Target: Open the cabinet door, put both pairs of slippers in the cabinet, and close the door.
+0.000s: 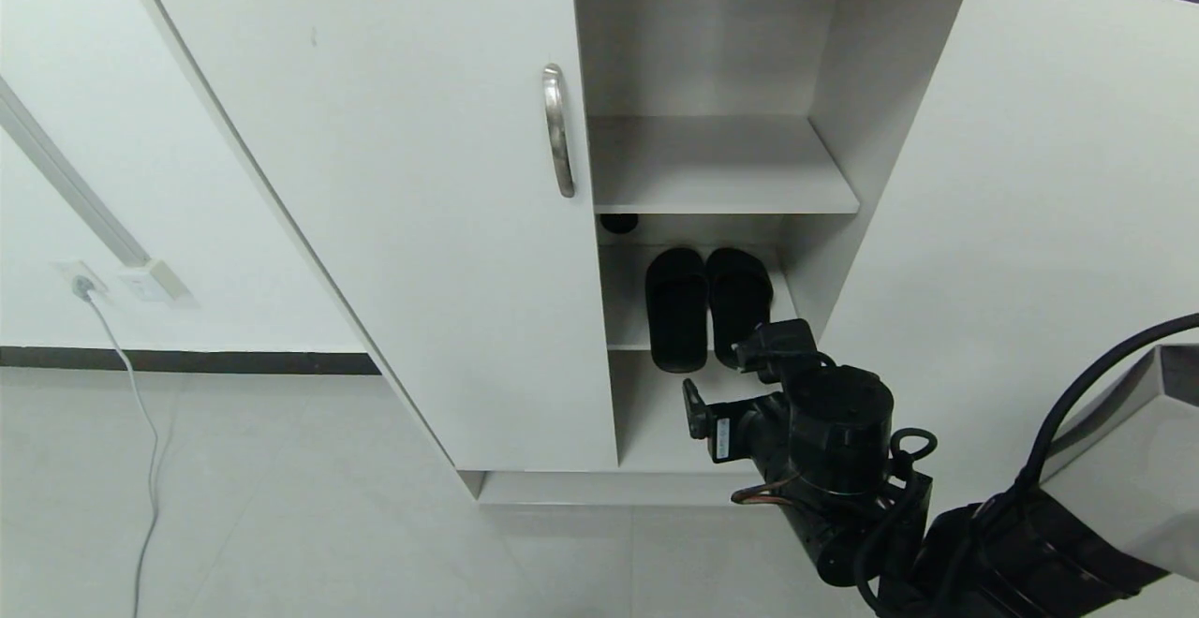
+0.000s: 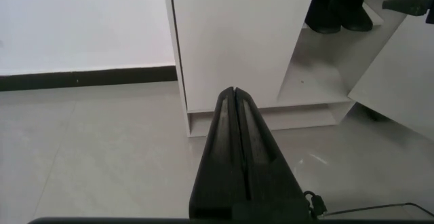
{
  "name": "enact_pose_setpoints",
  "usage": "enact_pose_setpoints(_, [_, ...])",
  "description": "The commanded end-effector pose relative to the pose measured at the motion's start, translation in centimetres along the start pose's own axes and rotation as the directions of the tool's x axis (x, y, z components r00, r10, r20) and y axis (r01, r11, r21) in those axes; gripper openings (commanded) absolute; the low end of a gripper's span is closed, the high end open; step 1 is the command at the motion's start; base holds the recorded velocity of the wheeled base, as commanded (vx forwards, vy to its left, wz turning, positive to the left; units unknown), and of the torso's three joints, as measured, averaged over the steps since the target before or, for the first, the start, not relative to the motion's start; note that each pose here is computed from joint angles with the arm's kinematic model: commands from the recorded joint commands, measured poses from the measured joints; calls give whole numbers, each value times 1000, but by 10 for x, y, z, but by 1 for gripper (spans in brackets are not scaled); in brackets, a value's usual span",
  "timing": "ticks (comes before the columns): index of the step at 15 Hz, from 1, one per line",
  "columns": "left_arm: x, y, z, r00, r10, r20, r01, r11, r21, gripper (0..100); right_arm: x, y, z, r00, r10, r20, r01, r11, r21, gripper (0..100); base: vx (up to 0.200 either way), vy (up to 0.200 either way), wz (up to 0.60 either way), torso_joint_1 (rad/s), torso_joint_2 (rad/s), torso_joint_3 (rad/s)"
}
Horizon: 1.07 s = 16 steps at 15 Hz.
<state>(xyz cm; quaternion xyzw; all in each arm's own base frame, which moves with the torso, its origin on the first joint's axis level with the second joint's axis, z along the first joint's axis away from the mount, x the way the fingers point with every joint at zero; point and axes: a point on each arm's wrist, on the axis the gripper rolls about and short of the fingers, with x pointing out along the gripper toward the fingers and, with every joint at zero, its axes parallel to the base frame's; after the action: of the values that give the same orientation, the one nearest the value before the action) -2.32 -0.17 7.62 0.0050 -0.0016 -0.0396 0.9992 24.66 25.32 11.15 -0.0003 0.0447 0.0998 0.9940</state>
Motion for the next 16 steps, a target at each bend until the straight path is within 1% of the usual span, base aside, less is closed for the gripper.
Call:
enact_pose_setpoints(1, [0, 0, 0, 1000, -1, -1, 1, 1000, -1, 0, 0, -1, 0, 1000, -2, 0, 2, 1000, 0, 100, 0, 0, 0, 0, 0, 0])
enact_pose_setpoints(9, [0, 0, 0, 1000, -2, -3, 2, 1000, 1, 0, 0, 0, 1, 1000, -2, 8, 2, 1000, 5, 100, 0, 0, 0, 0, 0, 0])
enact_pose_setpoints(16, [0, 0, 0, 1000, -2, -3, 2, 1000, 1, 0, -1, -1, -1, 1000, -2, 1, 2, 1000, 1, 100, 0, 0, 0, 2, -2, 175])
